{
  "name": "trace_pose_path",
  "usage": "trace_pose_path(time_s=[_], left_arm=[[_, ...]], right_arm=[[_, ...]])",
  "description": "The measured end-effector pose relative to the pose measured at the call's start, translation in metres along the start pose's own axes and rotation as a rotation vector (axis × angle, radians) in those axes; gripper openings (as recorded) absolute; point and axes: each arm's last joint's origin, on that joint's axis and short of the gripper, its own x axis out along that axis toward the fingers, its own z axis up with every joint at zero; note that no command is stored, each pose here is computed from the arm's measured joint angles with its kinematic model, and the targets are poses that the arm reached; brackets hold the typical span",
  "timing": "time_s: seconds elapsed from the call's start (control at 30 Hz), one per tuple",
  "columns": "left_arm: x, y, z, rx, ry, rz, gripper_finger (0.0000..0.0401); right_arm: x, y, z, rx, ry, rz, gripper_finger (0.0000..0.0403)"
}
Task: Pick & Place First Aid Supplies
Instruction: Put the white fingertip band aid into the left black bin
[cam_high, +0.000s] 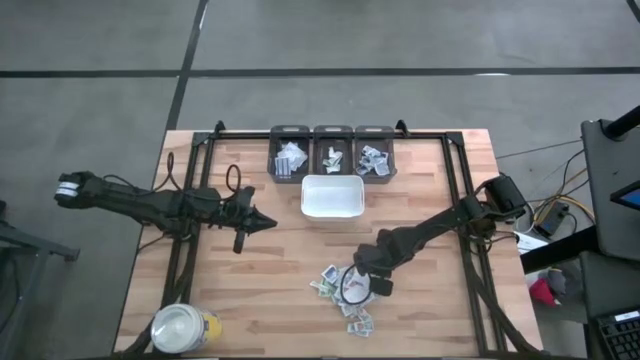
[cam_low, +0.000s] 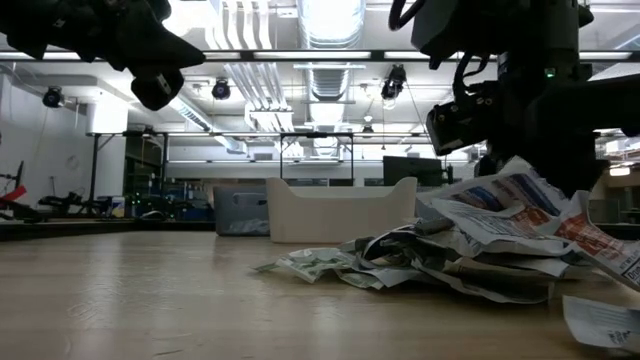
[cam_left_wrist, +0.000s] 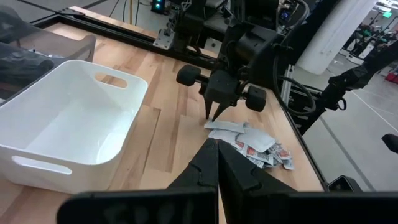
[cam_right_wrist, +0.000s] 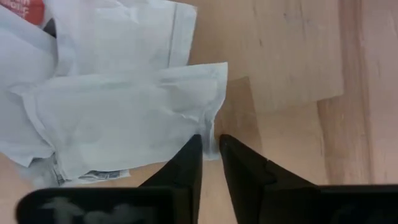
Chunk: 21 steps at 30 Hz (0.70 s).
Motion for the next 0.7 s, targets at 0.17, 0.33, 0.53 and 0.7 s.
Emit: trace_pose_path(time_s=[0.17, 0.33, 0.53, 0.7], left_arm=[[0.0, 0.0, 0.0, 0.0, 0.0, 0.0, 0.0], [0.0, 0.0, 0.0, -0.003, 0.0, 0.0, 0.0], [0.0, 0.0, 0.0, -0.018, -0.001, 0.0, 0.0], [0.0, 0.0, 0.0, -0.018, -0.002, -0.001, 0.0]], right_arm=[[0.0, 0.0, 0.0, 0.006, 0.007, 0.002, 0.0018], [-0.001, 0.0, 0.0, 0.012, 0.012, 0.01, 0.0009], [-0.005, 0.002, 0.001, 0.02, 0.034, 0.05, 0.0008], [-0.02, 0.004, -0.001, 0.029, 0.032, 0.122, 0.0008]])
